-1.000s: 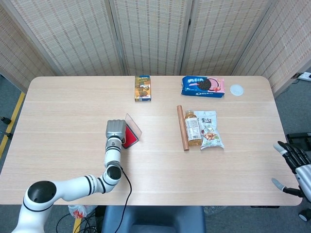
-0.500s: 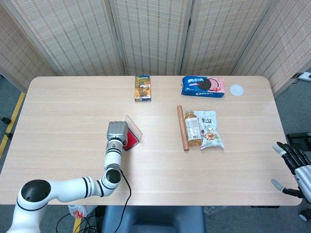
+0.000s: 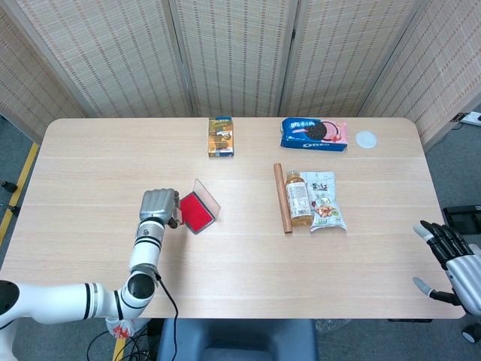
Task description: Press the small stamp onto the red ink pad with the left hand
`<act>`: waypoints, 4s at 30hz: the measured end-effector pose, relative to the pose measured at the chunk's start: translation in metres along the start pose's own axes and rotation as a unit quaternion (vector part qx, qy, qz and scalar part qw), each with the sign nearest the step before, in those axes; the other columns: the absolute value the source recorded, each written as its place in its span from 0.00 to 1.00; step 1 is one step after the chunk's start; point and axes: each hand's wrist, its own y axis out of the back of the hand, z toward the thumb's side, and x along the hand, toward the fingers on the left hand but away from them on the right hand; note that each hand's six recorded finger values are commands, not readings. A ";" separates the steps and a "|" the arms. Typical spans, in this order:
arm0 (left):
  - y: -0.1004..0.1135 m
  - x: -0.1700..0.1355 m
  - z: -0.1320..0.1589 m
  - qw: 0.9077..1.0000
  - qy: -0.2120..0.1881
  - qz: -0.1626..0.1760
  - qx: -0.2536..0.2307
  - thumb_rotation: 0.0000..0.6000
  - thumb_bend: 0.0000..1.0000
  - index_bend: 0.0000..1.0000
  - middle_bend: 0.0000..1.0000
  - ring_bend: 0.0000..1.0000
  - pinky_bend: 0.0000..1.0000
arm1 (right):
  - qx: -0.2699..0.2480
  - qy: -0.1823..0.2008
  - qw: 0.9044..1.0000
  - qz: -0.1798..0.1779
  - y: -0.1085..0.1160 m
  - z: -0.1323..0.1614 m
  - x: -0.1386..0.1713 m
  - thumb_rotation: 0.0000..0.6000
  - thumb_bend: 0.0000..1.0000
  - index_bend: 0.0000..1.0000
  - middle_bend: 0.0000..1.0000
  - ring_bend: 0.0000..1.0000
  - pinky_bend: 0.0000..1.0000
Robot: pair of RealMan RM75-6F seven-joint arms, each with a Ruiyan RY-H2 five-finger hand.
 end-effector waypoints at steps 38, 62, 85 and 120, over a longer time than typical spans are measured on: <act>-0.051 0.031 -0.061 1.000 -0.012 -0.026 -0.010 1.00 0.38 0.57 1.00 0.76 0.78 | 0.018 0.006 0.998 0.052 -0.027 0.011 -0.014 1.00 0.26 0.00 0.00 0.00 0.00; -0.057 0.026 -0.051 1.000 -0.008 -0.021 0.004 1.00 0.13 0.37 0.99 0.71 0.77 | 0.014 0.012 0.999 0.029 -0.018 0.012 -0.006 1.00 0.26 0.00 0.00 0.00 0.00; 0.041 -0.103 -0.103 0.985 -0.098 0.145 -0.010 1.00 0.11 0.00 0.01 0.02 0.61 | 0.024 -0.007 1.000 0.015 -0.018 0.008 -0.010 1.00 0.26 0.00 0.00 0.00 0.00; -0.059 -0.189 -0.255 0.968 -0.100 0.226 -0.034 1.00 0.11 0.00 0.00 0.00 0.15 | 0.045 -0.085 0.995 -0.015 -0.017 -0.008 -0.021 1.00 0.26 0.00 0.00 0.00 0.00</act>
